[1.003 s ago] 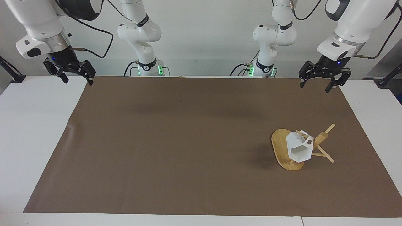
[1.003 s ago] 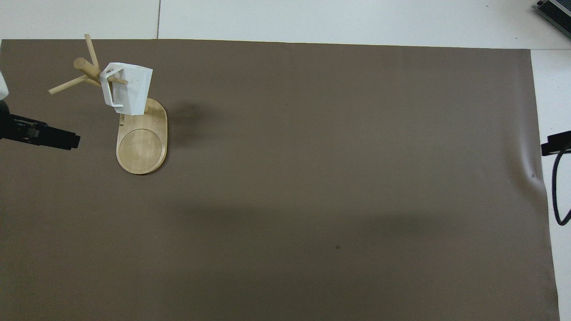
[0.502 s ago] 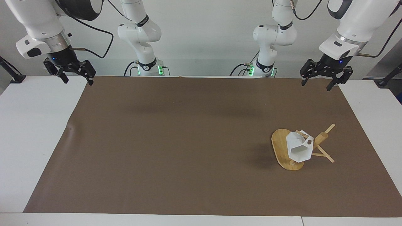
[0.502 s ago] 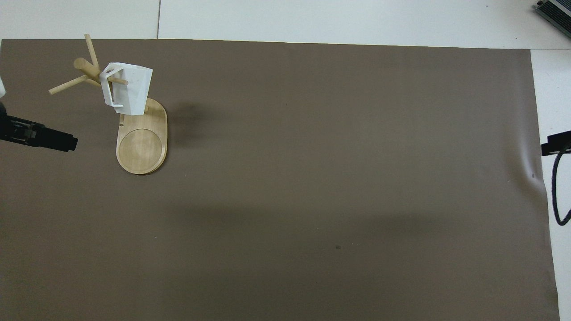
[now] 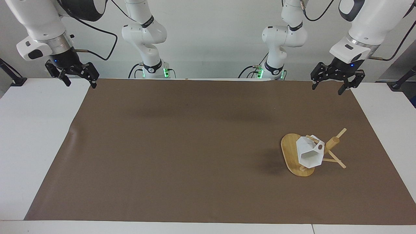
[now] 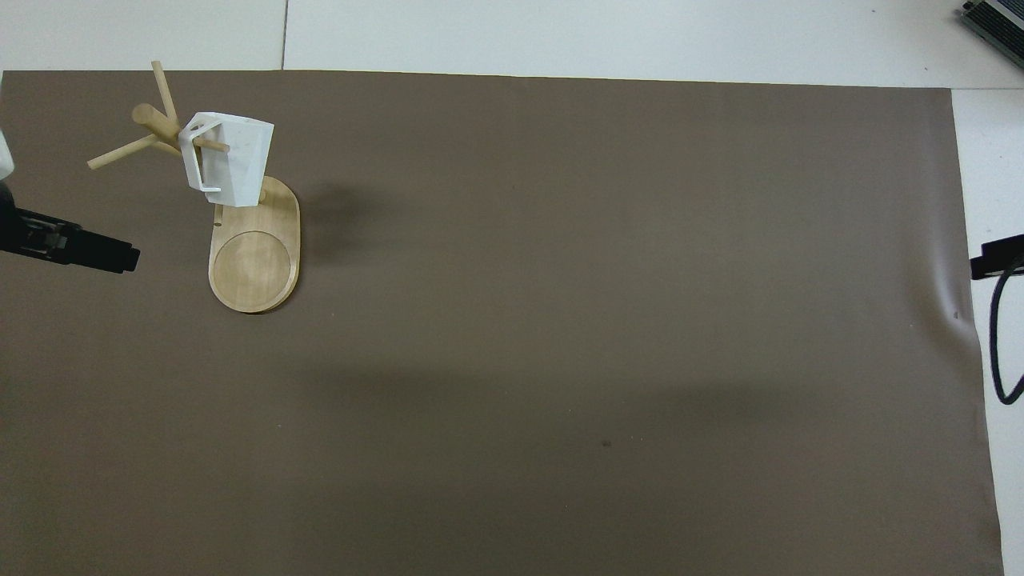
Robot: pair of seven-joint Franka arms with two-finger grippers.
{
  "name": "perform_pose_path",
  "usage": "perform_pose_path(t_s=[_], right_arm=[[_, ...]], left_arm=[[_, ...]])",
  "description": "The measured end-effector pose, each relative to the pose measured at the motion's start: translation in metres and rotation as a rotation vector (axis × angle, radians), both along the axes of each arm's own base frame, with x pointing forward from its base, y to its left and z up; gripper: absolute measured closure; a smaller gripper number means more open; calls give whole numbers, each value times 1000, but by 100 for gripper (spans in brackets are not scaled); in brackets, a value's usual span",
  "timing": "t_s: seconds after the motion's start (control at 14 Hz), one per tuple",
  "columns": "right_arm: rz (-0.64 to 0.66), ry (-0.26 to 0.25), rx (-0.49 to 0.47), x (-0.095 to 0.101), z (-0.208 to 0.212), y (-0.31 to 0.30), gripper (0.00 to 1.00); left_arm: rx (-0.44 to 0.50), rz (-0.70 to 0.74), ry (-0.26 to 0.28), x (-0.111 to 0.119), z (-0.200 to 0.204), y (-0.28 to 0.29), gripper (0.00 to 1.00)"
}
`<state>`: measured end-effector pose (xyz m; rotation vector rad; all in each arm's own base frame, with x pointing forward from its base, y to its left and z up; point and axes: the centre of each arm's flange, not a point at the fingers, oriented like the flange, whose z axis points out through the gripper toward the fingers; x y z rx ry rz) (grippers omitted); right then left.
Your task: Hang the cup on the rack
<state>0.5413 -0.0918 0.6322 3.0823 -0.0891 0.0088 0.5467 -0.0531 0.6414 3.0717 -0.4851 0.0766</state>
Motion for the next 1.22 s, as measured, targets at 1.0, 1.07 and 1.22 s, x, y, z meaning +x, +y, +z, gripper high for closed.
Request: perform_pose_path(t_s=[1.0,1.07,1.22], right_arm=[[0,0,0,0,0,0,0],[0,0,0,0,0,0,0],[0,0,0,0,0,0,0]], left_arm=[[40,-4,-16,2,-3,3,0],[42,-5,-17,2,-2,3,0],[43,-3,-17,2,-2,4,0]])
